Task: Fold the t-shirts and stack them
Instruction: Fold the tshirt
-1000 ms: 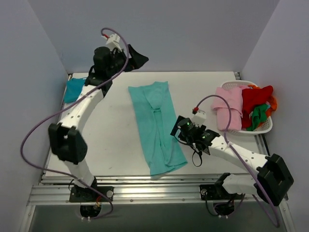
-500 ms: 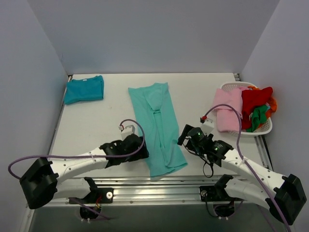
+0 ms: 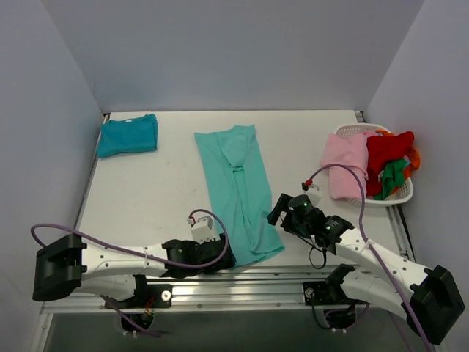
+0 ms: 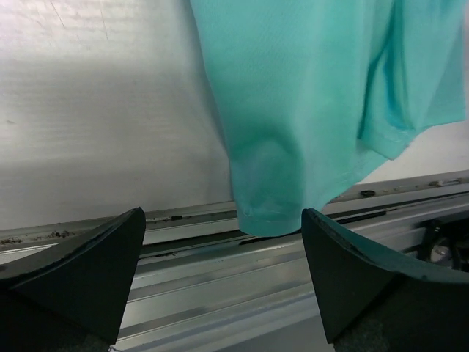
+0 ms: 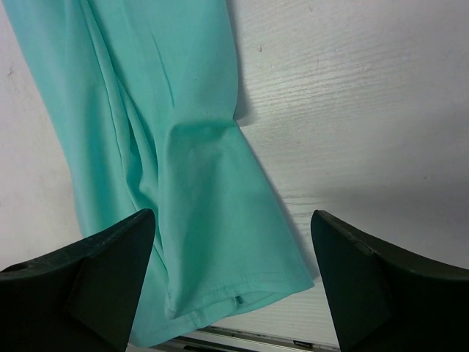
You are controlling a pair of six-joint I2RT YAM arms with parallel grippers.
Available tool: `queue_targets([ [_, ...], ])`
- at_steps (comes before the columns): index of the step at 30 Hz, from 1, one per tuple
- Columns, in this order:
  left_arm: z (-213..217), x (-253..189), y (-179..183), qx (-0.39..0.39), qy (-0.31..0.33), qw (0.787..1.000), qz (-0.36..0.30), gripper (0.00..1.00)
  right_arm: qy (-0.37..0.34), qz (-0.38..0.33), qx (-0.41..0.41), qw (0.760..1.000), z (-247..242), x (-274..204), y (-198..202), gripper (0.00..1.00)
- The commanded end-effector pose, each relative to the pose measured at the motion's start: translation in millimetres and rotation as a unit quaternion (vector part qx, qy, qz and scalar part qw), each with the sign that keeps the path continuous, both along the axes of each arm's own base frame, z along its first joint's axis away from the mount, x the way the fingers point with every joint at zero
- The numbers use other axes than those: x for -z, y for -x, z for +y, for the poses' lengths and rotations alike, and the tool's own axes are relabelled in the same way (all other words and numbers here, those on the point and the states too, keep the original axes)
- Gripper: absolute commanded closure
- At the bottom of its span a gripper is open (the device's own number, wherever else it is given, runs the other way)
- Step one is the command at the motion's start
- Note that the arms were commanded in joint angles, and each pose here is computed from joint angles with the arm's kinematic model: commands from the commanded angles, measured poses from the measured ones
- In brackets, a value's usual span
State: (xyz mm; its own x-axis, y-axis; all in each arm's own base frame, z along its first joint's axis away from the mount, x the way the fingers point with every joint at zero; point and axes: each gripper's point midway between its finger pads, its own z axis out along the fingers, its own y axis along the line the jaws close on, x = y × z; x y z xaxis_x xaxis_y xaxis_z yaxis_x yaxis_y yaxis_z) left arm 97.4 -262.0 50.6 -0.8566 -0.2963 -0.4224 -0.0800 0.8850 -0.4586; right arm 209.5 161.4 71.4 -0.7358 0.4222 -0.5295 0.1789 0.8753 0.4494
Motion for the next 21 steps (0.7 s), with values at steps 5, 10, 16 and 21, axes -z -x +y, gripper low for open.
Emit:
queue_targets([
  [5, -33.4, 18.8, 8.5, -0.026, 0.032, 0.999, 0.015, 0.07, -0.006, 0.007, 0.002, 1.000, -7.8, 2.9, 6.6, 0.20],
  [10, -22.6, 27.7, 2.6, -0.058, 0.044, 0.997, 0.004, 0.11, -0.007, 0.012, 0.007, 1.000, -12.6, 8.5, 10.8, 0.22],
  [16, -13.6, 14.4, -4.5, -0.077, 0.048, 0.996, -0.015, 0.15, -0.008, 0.018, 0.006, 1.000, -12.9, 13.0, 12.5, 0.24],
  [21, -6.5, -22.1, -10.3, -0.075, 0.064, 0.994, -0.049, 0.16, -0.008, 0.010, 0.009, 1.000, -13.8, 8.0, 10.5, 0.25],
])
